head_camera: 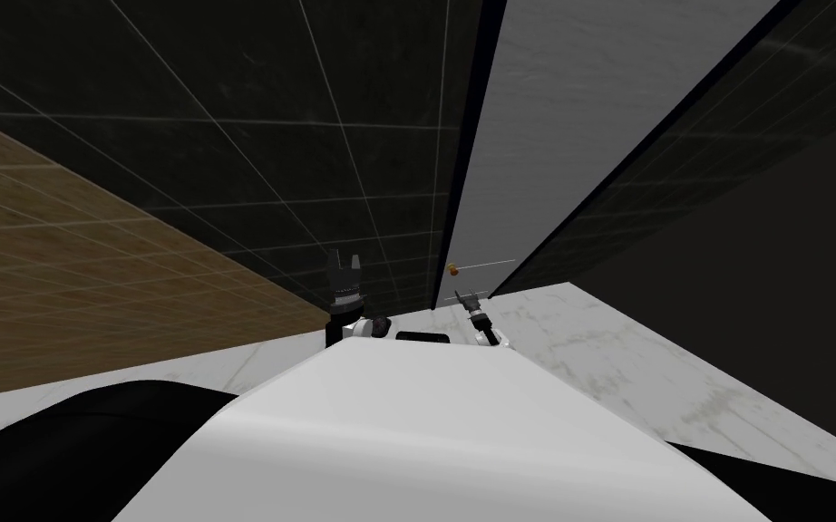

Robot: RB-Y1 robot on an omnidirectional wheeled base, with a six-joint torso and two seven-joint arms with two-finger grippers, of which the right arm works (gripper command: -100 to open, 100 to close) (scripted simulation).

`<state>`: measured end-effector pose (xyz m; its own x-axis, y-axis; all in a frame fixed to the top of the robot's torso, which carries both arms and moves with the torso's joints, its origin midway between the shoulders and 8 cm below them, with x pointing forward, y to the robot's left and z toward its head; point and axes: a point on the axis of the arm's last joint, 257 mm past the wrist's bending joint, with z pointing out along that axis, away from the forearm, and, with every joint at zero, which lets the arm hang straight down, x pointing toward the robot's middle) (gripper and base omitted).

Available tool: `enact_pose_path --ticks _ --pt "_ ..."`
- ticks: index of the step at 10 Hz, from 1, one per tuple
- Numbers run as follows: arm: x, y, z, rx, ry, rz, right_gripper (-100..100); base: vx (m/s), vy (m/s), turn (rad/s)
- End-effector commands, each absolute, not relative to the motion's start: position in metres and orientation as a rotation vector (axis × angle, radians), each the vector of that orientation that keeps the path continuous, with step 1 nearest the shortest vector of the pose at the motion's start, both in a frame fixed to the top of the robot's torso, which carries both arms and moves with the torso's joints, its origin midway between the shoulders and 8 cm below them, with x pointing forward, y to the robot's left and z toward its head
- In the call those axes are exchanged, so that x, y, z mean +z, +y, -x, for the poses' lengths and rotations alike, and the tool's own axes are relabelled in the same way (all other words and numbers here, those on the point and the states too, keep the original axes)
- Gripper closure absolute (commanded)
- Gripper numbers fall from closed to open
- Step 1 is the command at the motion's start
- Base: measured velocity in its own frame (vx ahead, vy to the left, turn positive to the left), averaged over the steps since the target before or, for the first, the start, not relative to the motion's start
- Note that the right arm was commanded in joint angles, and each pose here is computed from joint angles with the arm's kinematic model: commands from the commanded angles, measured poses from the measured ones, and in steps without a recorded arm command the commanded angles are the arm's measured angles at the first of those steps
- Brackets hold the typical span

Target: Pull the door open

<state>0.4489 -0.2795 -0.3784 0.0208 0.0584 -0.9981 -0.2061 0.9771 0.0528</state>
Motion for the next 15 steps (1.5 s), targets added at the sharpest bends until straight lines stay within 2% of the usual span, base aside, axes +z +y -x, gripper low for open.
enact_pose_path --ticks 1,6,9,13,14,15 --pt "-0.383 -0.280 -0.449 0.191 1.547 0.135 -100 0.044 -0.046 0.041" --pt "-0.391 -0.276 -0.450 0.169 1.560 0.155 -100 0.062 -0.033 0.039" --pt "-0.391 -0.268 -0.456 0.166 1.560 0.152 -100 0.192 0.041 0.018" --pt "-0.392 -0.260 -0.461 0.165 1.560 0.149 -100 0.192 -0.031 0.003" --pt "-0.392 -0.260 -0.461 0.165 1.560 0.149 100 -0.014 0.003 -0.001" --pt "-0.392 -0.260 -0.461 0.165 1.560 0.149 100 -0.037 0.008 0.001"
